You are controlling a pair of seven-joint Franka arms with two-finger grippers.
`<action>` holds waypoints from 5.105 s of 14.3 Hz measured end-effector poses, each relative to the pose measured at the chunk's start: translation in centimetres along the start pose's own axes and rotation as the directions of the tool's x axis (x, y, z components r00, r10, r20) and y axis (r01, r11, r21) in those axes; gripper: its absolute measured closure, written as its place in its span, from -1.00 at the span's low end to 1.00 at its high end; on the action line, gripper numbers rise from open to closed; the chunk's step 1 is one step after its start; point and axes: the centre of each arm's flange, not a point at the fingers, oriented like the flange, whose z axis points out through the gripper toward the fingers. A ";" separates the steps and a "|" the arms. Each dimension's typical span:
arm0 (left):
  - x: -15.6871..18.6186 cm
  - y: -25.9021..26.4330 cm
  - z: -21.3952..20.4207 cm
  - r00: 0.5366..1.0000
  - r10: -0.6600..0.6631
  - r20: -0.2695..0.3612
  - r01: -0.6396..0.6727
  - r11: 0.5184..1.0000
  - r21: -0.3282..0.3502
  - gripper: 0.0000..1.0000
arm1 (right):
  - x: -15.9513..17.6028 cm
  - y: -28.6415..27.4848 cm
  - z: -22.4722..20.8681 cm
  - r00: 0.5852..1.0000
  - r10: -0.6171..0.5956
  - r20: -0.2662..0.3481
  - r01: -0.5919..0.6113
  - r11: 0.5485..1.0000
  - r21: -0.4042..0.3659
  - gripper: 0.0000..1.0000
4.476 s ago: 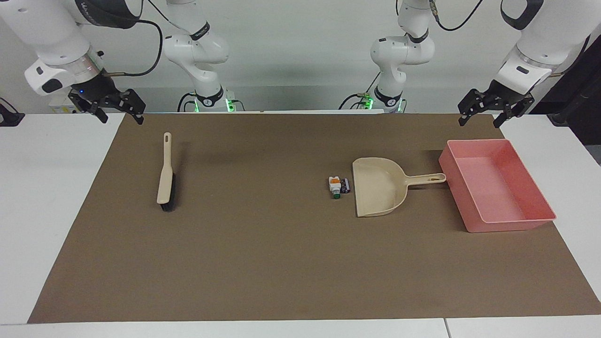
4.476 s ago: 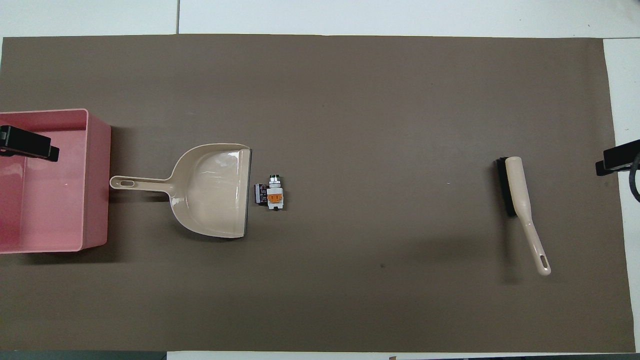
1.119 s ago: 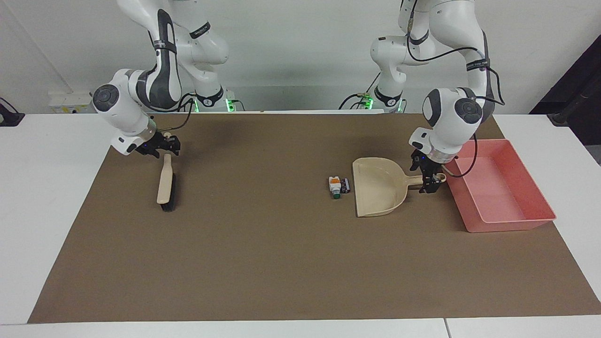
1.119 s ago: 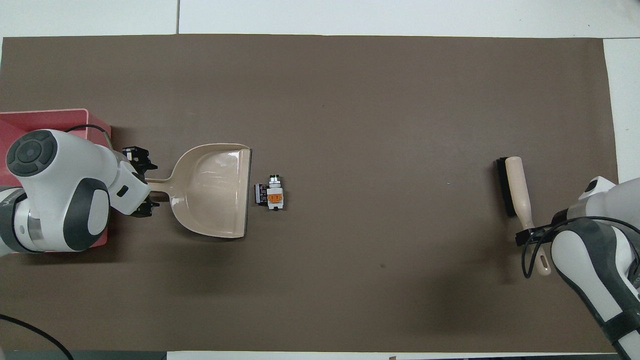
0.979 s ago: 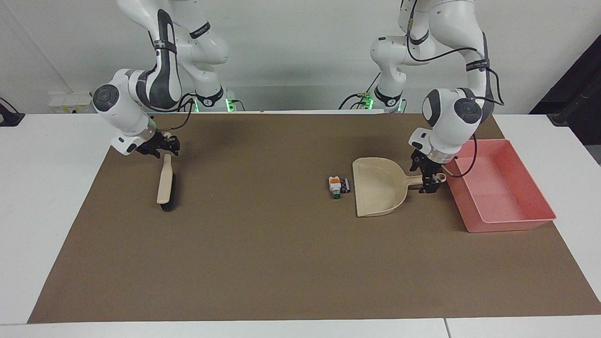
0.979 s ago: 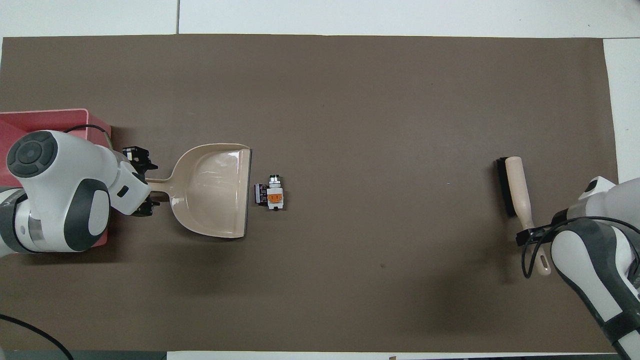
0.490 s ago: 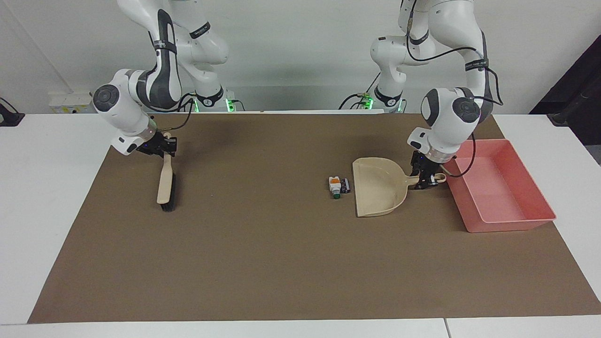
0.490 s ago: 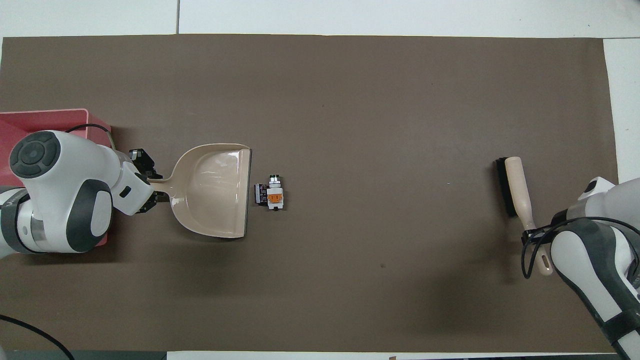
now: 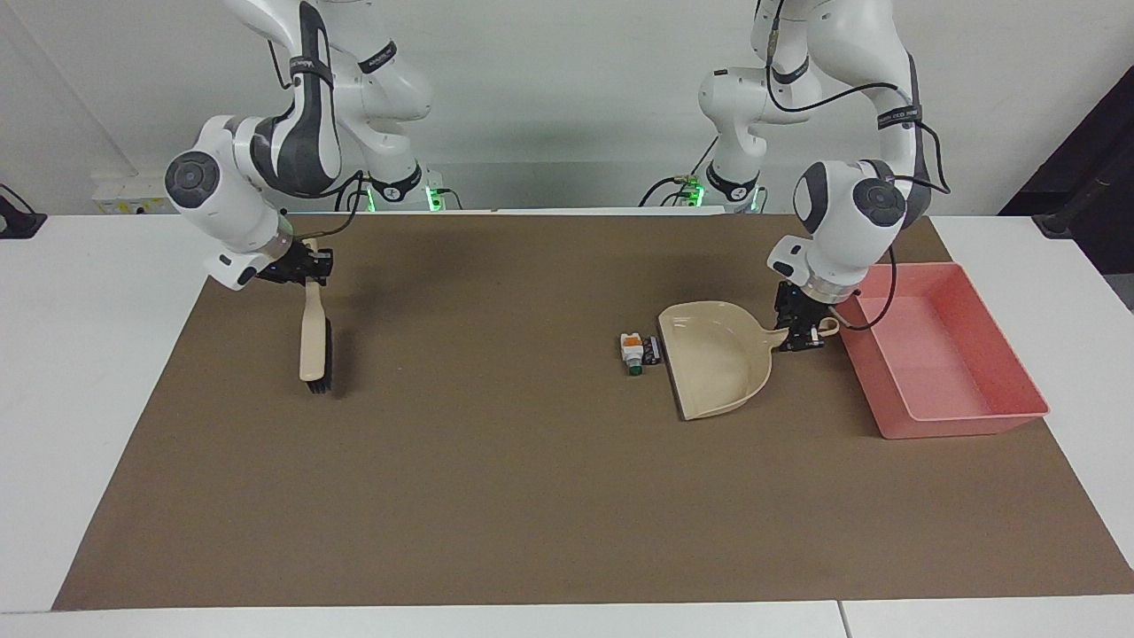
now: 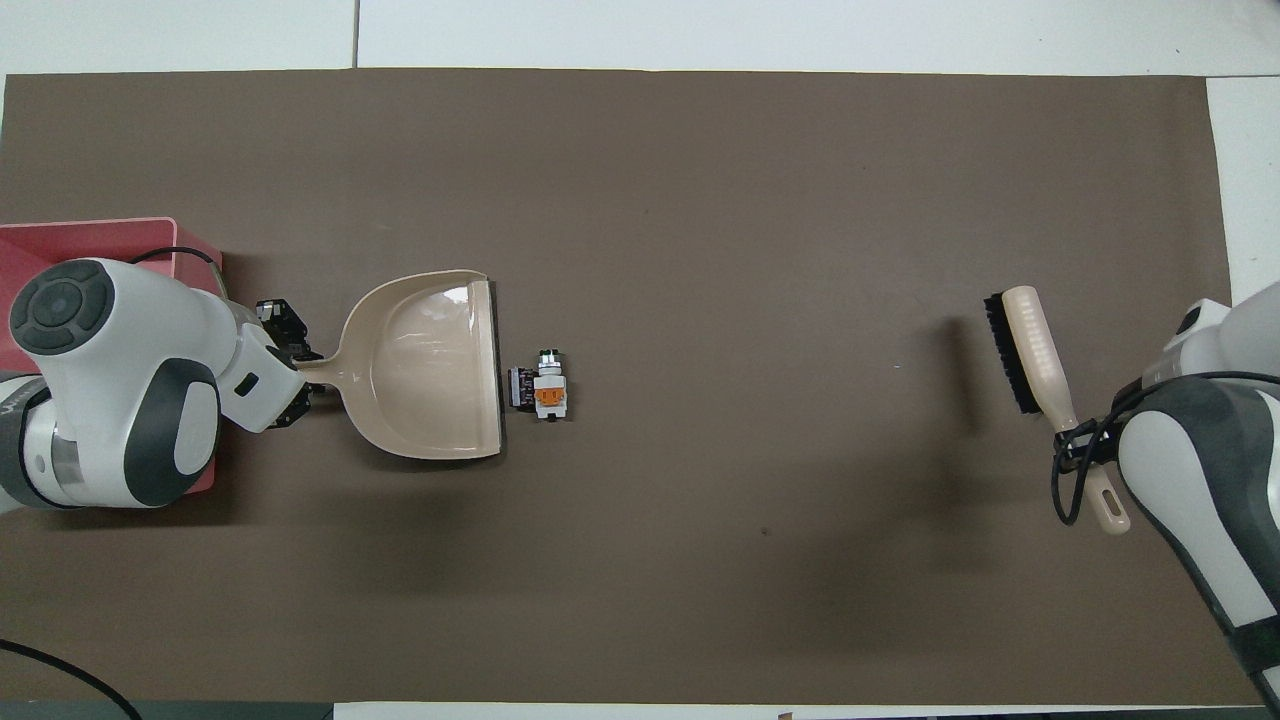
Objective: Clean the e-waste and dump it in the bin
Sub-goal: 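Lift the brush with the right gripper and carry it toward the dustpan, then lower the brush behind the electronic part with the right gripper, then sweep the electronic part into the dustpan with the right gripper's brush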
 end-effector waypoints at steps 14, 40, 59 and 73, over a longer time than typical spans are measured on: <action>2.1 0.4 -1.6 0.972 0.163 0.170 -0.154 0.986 -0.064 0.33 | 4.8 -26.3 1.2 0.997 0.024 -0.070 -0.025 1.000 -0.019 0.49; 1.8 1.3 -1.0 0.972 0.164 0.169 -0.153 0.985 -0.075 0.33 | 5.3 -45.3 10.0 0.990 0.129 -0.052 -0.124 0.989 0.085 0.49; 2.0 1.2 -1.0 0.972 0.168 0.167 -0.160 0.985 -0.060 0.33 | 5.9 -54.8 11.3 0.975 0.215 -0.055 -0.201 0.962 0.185 0.49; 1.1 0.9 -1.0 0.972 0.169 0.164 -0.163 0.985 -0.049 0.33 | 7.0 -60.2 10.2 0.960 0.276 -0.036 -0.257 0.929 0.266 0.49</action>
